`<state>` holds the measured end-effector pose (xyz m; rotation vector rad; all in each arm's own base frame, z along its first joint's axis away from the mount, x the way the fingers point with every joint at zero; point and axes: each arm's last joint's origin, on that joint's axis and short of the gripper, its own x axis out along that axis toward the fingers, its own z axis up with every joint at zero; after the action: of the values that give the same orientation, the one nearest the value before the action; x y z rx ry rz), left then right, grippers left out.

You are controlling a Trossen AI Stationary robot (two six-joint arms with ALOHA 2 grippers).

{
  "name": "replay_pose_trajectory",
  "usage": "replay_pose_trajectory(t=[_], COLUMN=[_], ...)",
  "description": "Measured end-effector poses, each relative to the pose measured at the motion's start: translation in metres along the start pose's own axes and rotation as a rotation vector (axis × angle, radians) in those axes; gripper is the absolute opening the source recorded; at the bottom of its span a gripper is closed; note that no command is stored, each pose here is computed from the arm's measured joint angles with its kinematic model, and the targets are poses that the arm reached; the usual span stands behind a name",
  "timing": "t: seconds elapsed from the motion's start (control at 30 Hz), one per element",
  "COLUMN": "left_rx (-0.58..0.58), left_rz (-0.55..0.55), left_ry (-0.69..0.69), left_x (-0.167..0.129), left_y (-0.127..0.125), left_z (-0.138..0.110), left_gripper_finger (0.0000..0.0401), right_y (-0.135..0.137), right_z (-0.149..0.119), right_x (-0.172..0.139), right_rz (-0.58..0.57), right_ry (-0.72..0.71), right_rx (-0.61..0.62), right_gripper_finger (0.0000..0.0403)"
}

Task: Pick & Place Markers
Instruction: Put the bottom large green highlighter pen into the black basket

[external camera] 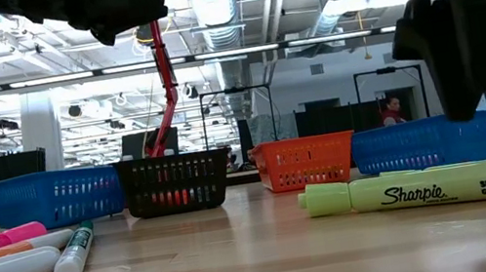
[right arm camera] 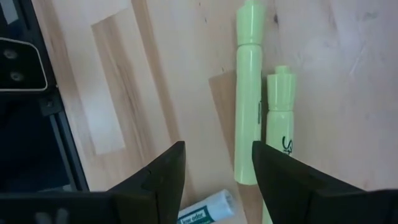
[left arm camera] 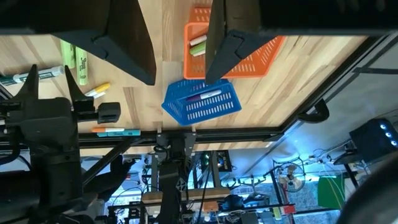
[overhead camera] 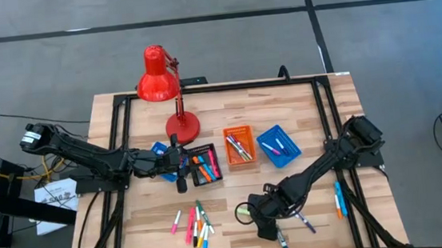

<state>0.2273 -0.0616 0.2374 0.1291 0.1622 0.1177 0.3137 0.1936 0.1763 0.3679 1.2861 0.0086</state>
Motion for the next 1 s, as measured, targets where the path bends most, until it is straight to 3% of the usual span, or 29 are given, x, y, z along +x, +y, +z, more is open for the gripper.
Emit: replay_pose_trajectory(t=[0.37, 0.67, 1.0], left_rx=[0.000, 0.000, -0.020], left_rz=[0.000, 0.000, 0.003], left_ry=[0.000, -0.001, -0.038], left_x=[0.000, 0.000, 0.000], left_y=[0.000, 0.000, 0.000], left_z=[0.000, 0.000, 0.004], left_gripper_finger=[0.0135, 0.0135, 0.0135], right_y=[0.003, 0.009, -0.006], right_z=[-0.001, 0.003, 0.001], right_x=[0.000, 0.003, 0.014], right_rz=[0.008, -0.008, -0.152], right_ry=[-0.018, -0.128, -0.071], right_rx=[0.019, 0.009, -0.042], right_gripper_finger=[0.0173, 0.0171, 0.0171])
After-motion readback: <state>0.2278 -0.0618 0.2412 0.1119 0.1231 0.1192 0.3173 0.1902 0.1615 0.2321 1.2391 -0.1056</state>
